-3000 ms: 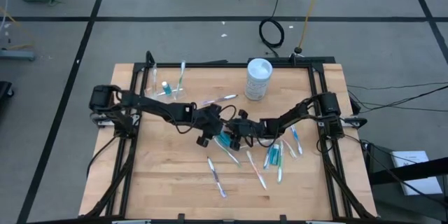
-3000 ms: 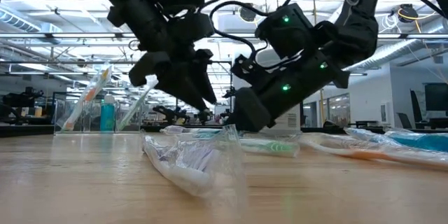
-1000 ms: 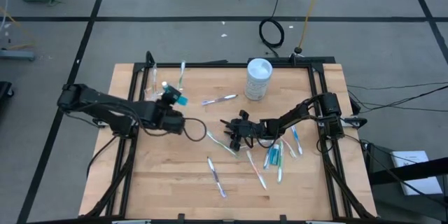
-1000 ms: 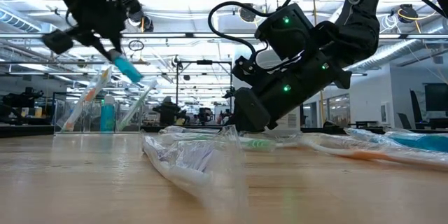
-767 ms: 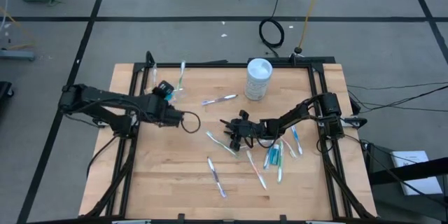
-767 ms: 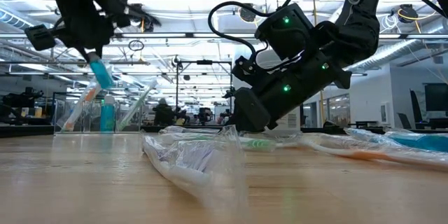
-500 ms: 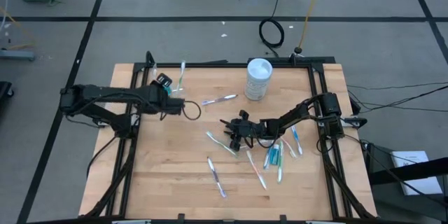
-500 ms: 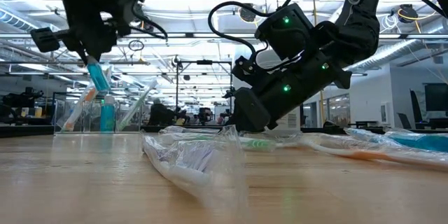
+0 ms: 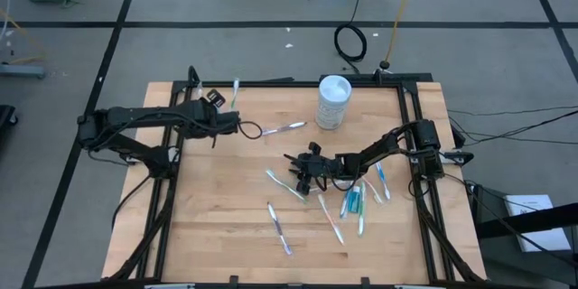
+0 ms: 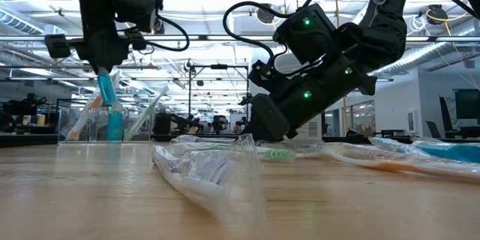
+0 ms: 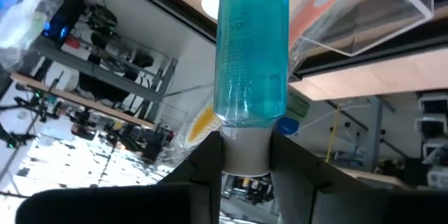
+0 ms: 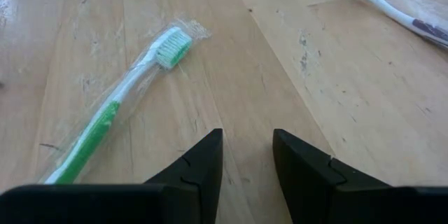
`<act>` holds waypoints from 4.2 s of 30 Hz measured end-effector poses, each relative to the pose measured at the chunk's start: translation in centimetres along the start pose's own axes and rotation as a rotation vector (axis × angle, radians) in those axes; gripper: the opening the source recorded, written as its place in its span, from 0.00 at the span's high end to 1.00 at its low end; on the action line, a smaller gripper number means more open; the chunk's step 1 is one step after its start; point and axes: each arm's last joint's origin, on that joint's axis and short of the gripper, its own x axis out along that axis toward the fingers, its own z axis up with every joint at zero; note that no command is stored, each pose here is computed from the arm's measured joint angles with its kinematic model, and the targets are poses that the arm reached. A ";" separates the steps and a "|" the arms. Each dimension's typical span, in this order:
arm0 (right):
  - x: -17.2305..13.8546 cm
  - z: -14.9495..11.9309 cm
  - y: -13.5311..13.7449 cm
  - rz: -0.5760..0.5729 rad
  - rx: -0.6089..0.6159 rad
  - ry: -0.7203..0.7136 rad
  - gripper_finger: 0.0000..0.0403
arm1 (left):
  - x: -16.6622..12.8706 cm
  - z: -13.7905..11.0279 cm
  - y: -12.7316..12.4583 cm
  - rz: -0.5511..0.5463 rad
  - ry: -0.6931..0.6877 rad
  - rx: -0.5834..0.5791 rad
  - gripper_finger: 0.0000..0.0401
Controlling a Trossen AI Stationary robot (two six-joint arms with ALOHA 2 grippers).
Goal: Pick & Place toothbrushing station
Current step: Put the mouthwash into the transparent organizer, then put the violet toothbrush into the transparent organizer
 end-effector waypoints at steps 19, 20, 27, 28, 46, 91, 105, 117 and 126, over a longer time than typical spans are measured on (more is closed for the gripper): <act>0.0 0.0 0.0 0.000 0.001 0.000 0.70 | 2.1 3.5 -1.6 0.090 0.003 0.148 0.77; 0.0 0.0 0.0 0.000 0.001 0.000 0.70 | 2.1 3.6 -1.6 0.094 0.000 0.134 0.76; 0.0 0.0 0.0 0.000 0.000 0.000 0.70 | 2.6 4.1 -2.0 0.101 0.000 0.202 0.60; 0.0 0.0 0.0 0.000 0.000 0.000 0.70 | 2.6 4.2 -2.0 0.107 -0.003 0.193 0.58; 0.2 0.3 -0.6 -0.001 -0.013 -0.018 0.70 | -1.1 4.6 0.5 0.294 -0.142 -0.162 0.48; 0.5 4.2 -1.3 0.095 -0.345 -0.290 0.70 | -10.1 0.5 -5.1 -0.243 -1.046 -1.514 0.48; 2.6 9.1 -5.1 -0.017 -0.407 -0.151 0.70 | -6.6 9.1 -8.0 -0.363 -1.581 -1.581 0.48; 2.7 10.1 -9.1 -0.117 -0.416 -0.212 0.70 | -3.8 12.4 -6.8 -0.191 -1.531 -1.632 0.48; 2.6 10.5 -9.4 -0.131 -0.431 -0.245 0.70 | -0.4 12.8 -2.2 -0.021 -1.284 -1.661 0.48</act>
